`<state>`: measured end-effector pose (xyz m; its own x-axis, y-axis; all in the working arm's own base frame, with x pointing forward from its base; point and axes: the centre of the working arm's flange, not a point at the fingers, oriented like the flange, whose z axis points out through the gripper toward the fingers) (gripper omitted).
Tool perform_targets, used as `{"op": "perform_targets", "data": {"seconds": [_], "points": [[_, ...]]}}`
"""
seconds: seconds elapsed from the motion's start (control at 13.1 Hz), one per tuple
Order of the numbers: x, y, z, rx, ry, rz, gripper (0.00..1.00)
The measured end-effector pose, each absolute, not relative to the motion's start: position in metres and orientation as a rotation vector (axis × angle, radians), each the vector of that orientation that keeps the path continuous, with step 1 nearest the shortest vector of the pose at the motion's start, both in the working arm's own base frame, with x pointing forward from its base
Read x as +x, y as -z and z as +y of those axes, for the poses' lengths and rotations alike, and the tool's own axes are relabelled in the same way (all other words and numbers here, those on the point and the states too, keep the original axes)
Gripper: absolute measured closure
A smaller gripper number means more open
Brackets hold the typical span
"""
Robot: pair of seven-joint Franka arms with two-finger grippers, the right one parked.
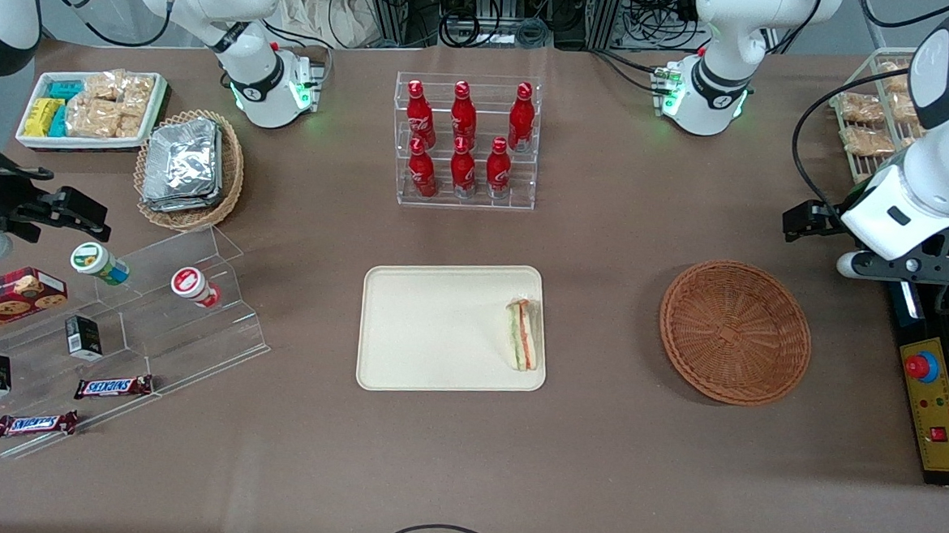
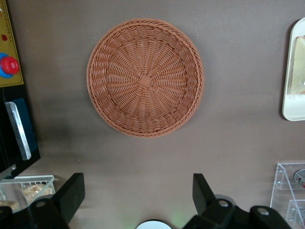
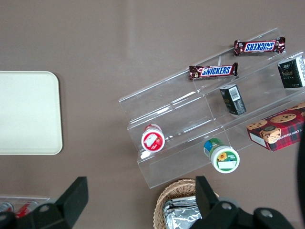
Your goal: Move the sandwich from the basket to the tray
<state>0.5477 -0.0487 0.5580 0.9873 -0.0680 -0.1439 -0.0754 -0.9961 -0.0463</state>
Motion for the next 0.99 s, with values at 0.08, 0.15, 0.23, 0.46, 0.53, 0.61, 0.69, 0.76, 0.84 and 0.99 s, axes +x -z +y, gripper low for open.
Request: {"op": "perform_targets", "data": {"seconds": [0.08, 0.15, 0.23, 0.46, 0.53, 0.61, 0.69, 0.76, 0.84, 0.99], "points": [[0.549, -0.561, -0.047, -3.082, -0.207, 0.109, 0.00], [0.550, -0.565, -0.045, -3.084, -0.190, 0.104, 0.00], [0.551, -0.569, -0.043, -3.086, -0.177, 0.099, 0.00], [0.551, -0.572, -0.043, -3.086, -0.176, 0.097, 0.00], [0.550, -0.570, -0.043, -3.084, -0.193, 0.097, 0.00], [0.550, -0.568, -0.042, -3.084, -0.203, 0.095, 0.00], [0.551, -0.566, -0.041, -3.084, -0.210, 0.093, 0.00], [0.551, -0.565, -0.041, -3.083, -0.216, 0.091, 0.00], [0.551, -0.564, -0.040, -3.083, -0.218, 0.089, 0.00], [0.551, -0.564, -0.040, -3.083, -0.220, 0.088, 0.00]]}}
